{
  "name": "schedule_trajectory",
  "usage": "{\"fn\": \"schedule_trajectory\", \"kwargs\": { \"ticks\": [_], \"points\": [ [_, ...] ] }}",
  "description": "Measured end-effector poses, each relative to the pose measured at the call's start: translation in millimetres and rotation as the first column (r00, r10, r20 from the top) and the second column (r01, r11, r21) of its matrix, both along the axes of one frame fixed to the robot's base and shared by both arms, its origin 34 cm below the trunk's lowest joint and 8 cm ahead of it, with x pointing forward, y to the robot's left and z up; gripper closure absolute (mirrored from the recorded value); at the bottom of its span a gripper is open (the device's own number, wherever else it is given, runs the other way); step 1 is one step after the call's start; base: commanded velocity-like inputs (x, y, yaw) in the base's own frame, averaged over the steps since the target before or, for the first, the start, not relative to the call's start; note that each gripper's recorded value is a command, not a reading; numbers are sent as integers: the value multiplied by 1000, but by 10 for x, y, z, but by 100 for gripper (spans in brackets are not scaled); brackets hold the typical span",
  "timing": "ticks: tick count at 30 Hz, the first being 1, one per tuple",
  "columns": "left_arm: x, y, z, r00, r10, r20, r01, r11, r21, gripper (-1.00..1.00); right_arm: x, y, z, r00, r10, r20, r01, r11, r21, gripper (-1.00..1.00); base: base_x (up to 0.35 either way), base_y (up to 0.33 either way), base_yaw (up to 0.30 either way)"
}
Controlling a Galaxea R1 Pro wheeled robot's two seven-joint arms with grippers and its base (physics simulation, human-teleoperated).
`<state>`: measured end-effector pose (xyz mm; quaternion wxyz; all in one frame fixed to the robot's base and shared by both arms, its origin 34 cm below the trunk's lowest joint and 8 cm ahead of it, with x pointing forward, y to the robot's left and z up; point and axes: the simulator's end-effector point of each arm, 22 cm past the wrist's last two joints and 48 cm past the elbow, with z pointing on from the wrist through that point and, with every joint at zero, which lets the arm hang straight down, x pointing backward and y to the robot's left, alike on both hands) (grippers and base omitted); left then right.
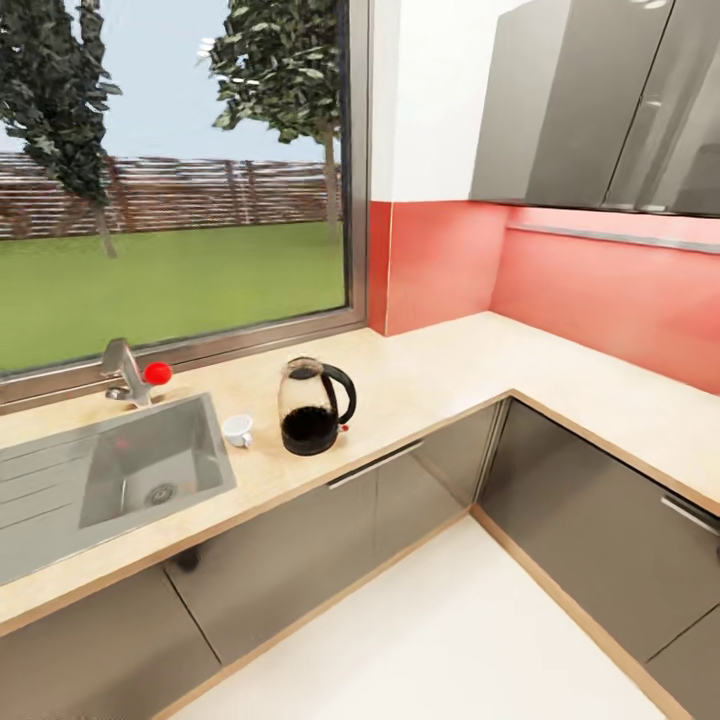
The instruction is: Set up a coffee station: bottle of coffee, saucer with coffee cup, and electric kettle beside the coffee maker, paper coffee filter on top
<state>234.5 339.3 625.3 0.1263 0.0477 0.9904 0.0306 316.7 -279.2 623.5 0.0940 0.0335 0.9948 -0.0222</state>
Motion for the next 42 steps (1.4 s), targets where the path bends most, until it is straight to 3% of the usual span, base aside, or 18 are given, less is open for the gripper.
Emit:
{"fn": "schedule_trajectory", "kwargs": {
  "ticks": [20, 42],
  "points": [
    [40, -7, 12, 1000, 12, 12, -12, 1000, -3, -100, 45, -3, 23, 1000, -1, 11, 1, 1000, -1, -100, 86, -309, 258],
    [41, -8, 11, 1000, 16, 12, -15, 1000, -4, -100, 46, 7, 22, 1000, -4, 11, 4, 1000, 1, -100, -105, -305, 277]
  ]
}}
